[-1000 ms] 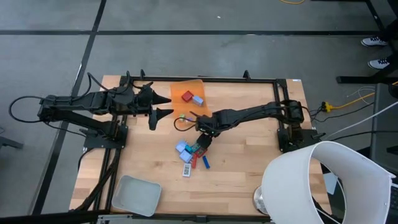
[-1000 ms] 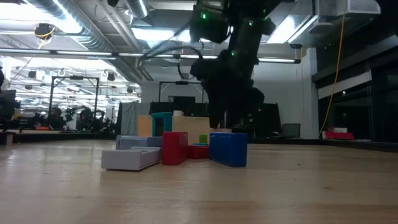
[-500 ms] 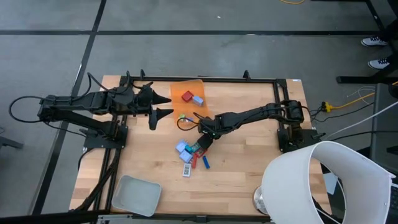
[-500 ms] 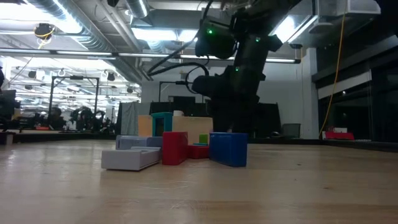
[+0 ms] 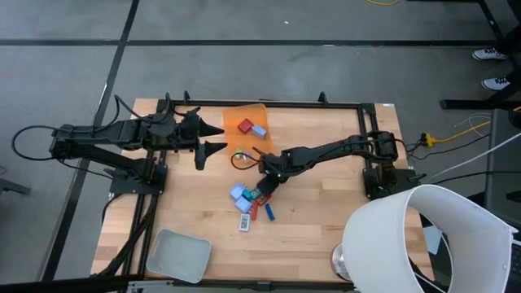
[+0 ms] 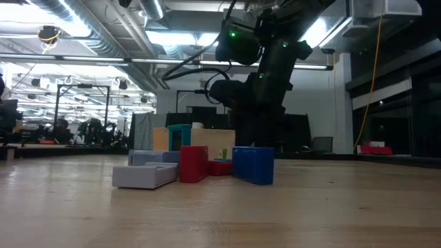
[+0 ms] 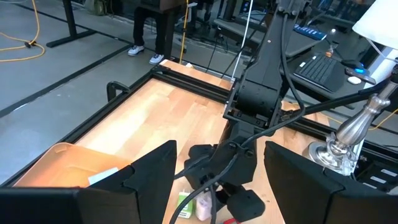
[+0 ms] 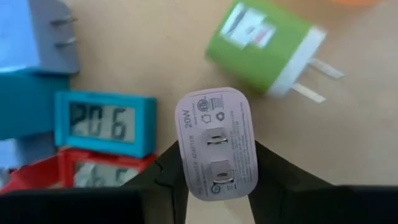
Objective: Pick & Place Office items
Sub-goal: Put the pink charger adapter into the orange bin
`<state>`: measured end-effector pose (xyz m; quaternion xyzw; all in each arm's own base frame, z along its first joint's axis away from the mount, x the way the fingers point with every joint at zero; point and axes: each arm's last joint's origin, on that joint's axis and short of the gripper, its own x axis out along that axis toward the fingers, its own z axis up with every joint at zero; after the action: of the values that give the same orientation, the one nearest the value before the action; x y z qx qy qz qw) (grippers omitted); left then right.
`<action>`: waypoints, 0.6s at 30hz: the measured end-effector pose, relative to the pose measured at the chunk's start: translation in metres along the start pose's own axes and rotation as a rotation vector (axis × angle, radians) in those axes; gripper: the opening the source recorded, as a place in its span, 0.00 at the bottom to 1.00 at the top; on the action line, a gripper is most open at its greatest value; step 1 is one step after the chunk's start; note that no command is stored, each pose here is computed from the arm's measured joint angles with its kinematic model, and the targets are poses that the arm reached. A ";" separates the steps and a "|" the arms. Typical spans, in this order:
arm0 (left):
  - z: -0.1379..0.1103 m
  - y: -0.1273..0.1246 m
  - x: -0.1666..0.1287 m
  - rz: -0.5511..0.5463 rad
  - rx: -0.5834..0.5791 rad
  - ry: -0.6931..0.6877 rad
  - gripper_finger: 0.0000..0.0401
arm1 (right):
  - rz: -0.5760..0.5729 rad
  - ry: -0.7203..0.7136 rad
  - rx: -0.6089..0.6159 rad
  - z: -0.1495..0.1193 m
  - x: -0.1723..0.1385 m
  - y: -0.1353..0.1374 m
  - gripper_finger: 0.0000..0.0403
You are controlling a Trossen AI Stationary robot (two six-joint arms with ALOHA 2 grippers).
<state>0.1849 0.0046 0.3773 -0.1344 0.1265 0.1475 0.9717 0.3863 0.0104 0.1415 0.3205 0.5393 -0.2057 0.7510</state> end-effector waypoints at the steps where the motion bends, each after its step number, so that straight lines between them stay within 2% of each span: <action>1: 0.000 0.000 0.000 0.000 0.000 0.000 0.59 | 0.017 0.018 -0.003 -0.002 0.000 0.002 0.29; 8: 0.000 0.000 0.000 -0.001 0.000 0.000 0.59 | 0.118 0.073 -0.016 -0.031 -0.014 0.032 0.29; 13: 0.000 0.000 0.000 -0.001 0.000 0.000 0.59 | 0.183 -0.077 -0.010 -0.040 -0.046 0.052 0.29; 18: 0.000 0.000 0.000 -0.002 0.000 0.000 0.59 | 0.163 -0.249 0.049 -0.027 -0.076 0.046 0.29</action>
<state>0.1849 0.0046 0.3773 -0.1346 0.1265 0.1464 0.9718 0.3724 0.0592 0.2193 0.3535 0.4091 -0.1953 0.8182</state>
